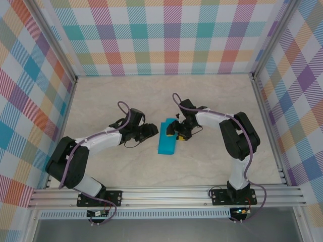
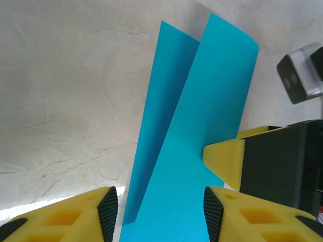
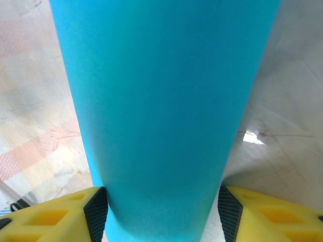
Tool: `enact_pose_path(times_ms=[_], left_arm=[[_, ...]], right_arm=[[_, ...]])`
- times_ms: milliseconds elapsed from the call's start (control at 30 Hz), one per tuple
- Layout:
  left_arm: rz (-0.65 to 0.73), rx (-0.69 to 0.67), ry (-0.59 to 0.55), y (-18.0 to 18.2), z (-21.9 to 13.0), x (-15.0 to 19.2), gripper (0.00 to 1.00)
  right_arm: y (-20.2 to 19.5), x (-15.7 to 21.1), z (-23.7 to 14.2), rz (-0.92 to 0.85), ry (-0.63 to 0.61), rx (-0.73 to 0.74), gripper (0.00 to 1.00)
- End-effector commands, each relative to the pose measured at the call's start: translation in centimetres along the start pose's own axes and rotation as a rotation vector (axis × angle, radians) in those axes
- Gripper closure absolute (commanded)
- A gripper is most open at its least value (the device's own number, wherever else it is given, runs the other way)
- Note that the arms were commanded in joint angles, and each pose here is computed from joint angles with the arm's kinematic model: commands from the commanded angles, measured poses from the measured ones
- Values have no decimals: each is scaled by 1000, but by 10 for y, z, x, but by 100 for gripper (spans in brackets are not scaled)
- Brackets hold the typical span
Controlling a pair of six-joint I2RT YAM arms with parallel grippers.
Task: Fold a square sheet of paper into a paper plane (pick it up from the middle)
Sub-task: First fold in half a square sheet of paper at the center of the table.
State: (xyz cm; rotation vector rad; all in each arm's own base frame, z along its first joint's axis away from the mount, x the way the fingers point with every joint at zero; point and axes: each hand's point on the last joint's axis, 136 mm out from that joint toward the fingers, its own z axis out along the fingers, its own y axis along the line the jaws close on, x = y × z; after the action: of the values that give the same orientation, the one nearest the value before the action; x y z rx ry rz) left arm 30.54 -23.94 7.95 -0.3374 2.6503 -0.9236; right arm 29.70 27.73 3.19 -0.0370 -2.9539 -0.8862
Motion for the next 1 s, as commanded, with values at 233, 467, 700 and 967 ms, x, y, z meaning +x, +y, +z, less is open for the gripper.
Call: enact_pose_path(times_ms=[233, 467, 700, 967], left_arm=[[-27, 66, 70, -7, 23, 0, 42], [-36, 140, 102, -16, 31, 4, 40], [-50, 163, 114, -17, 37, 6, 41], [-58, 179, 137, -18, 44, 8, 45]], right_arm=[[8, 7, 0, -43, 24, -18, 34], [16, 8, -6, -46, 14, -57, 34], [20, 8, -13, -55, -18, -98, 35], [16, 8, -15, -32, -16, -127, 37]])
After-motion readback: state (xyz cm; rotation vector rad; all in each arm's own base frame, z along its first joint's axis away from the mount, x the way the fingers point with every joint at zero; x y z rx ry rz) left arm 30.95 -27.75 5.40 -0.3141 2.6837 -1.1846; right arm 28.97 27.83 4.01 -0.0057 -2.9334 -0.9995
